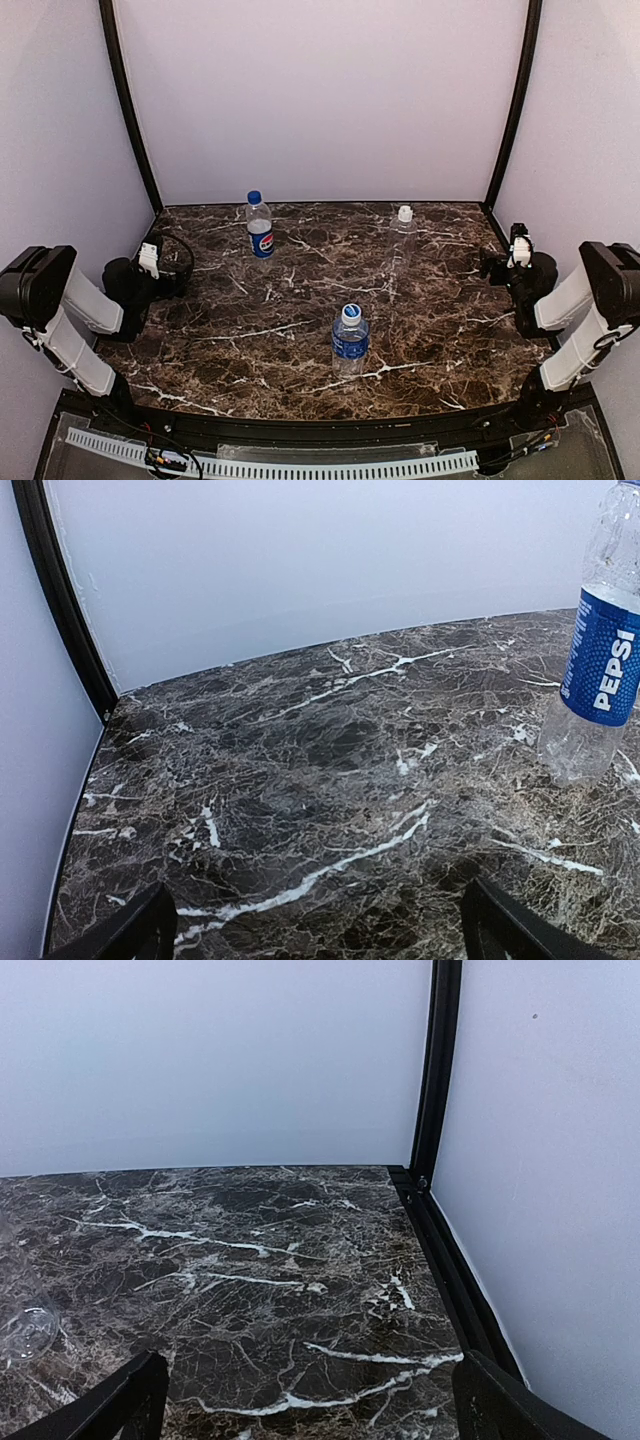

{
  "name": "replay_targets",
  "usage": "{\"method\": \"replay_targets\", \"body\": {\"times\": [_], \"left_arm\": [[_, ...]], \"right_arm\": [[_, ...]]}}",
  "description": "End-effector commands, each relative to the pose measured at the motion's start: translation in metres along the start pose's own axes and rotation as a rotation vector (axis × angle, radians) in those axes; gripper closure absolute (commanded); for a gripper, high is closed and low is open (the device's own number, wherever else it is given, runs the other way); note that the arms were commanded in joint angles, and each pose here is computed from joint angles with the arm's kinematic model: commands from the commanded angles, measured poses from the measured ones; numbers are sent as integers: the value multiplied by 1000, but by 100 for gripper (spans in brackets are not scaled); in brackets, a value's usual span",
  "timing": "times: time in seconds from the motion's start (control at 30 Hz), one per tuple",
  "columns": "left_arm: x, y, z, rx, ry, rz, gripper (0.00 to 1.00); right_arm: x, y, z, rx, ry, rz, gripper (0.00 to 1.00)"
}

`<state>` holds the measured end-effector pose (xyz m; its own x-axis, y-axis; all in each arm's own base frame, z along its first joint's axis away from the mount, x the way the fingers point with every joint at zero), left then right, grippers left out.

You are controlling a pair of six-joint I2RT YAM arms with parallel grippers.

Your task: Unscrew the bottle caps

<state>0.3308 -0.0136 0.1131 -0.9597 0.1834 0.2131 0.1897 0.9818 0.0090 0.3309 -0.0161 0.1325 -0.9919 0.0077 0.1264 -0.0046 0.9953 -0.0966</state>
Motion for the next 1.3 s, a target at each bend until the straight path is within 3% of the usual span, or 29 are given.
{"method": "replay_targets", "body": {"times": [0.0,0.13,0.2,0.37,0.43,0.57,0.6,0.73,0.77,1.0,1.1,1.27], "left_arm": [[0,0,-2,-1,-7,0,0],[0,0,-2,1,-7,0,0],[-1,1,-2,1,-7,-1,0],[-7,19,-14,58,17,-127,0],[-18,27,-32,84,74,-125,0],[-31,38,-61,-35,306,-129,3],[-28,39,-73,-55,289,-134,3],[-4,14,-87,-104,318,43,3],[6,6,-88,-98,376,97,3],[74,-61,-115,20,508,600,14],[105,-93,-134,-75,526,749,15],[151,-128,-129,-251,603,869,14]], "right_arm": [[-2,-3,-12,7,-14,23,1],[-9,-16,-48,-41,51,86,1],[-11,-12,-77,-67,25,18,1],[2,29,-135,-158,17,-377,4],[16,55,-159,-174,16,-597,6],[56,124,-202,-87,-3,-964,6],[68,144,-209,-32,-7,-1031,6],[120,206,-217,138,-23,-1281,6],[132,217,-214,170,-16,-1323,6],[186,278,-179,332,14,-1510,2],[186,298,-162,366,76,-1530,2],[191,324,-134,433,190,-1569,3]]}}
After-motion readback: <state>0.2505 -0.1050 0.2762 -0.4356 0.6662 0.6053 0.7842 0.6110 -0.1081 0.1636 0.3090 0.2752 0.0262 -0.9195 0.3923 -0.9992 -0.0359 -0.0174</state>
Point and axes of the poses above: each gripper's point midway between its finger pads, its own x axis back along the fingers, its own y axis along the line the jaws close on, z = x × y, the point moved 5 cm from there along x, back along the fingers, and after that the axes turned 5 degrees about x, right-handed, at the moved point
